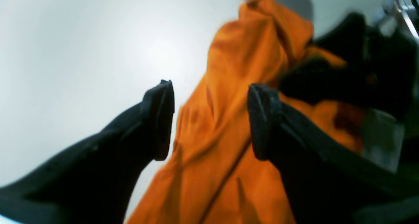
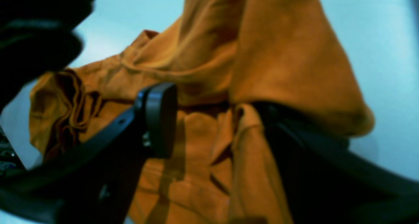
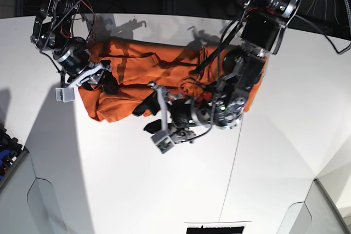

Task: Layout the t-shirt on the table in an organized manner, then fold the t-shirt properly
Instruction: 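Fold the held end over toward the right gripper with the left gripper, then lift the folded bundle with both grippers and fold it in half again, then press and tuck the folded shirt into a compact square with both grippers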

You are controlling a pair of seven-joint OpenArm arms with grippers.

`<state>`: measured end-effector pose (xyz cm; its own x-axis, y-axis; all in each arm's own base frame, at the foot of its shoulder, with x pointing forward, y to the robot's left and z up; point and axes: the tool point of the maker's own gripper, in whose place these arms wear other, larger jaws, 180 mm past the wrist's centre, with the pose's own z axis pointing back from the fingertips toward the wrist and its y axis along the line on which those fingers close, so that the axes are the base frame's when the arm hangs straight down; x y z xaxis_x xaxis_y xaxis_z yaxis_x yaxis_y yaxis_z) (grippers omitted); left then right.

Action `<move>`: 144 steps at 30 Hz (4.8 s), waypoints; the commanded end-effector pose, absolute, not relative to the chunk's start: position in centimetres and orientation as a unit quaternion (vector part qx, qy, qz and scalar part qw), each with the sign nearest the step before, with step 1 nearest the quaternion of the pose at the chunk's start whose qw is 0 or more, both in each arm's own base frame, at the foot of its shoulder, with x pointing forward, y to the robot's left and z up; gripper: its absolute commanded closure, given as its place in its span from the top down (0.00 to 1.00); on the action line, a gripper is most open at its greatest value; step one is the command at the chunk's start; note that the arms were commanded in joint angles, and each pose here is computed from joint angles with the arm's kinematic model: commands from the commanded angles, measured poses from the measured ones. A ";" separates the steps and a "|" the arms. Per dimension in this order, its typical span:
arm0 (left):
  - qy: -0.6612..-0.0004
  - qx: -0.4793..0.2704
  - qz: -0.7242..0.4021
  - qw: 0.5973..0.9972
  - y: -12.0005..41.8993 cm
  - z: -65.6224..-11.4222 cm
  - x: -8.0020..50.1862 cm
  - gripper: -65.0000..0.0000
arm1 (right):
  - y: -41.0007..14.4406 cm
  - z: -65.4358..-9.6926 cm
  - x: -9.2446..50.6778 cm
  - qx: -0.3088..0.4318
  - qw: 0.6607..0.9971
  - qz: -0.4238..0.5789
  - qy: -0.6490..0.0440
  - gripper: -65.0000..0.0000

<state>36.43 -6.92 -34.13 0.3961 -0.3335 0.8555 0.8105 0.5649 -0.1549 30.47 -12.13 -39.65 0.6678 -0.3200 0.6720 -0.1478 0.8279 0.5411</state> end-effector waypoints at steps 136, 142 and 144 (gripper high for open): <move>-0.472 -0.267 -0.173 0.822 14.6 -30.3 33.1 0.21 | -4.2 -25.1 39.2 0.233 0.788 0.125 -0.556 0.00; -0.455 -0.341 -0.225 0.791 9.5 -27.9 30.6 0.21 | -6.2 -28.2 41.7 0.233 0.805 0.105 -0.536 0.00; -0.434 -0.367 -0.246 0.785 6.7 -28.7 28.9 0.21 | -6.5 -30.2 42.3 0.237 0.816 0.096 -0.519 0.00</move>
<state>28.49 6.82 -30.11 0.5399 -0.0896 0.8370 0.6862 0.6227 -0.3760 41.14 -6.57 -32.61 0.5114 -0.0681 0.8567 -0.3838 0.8738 0.2986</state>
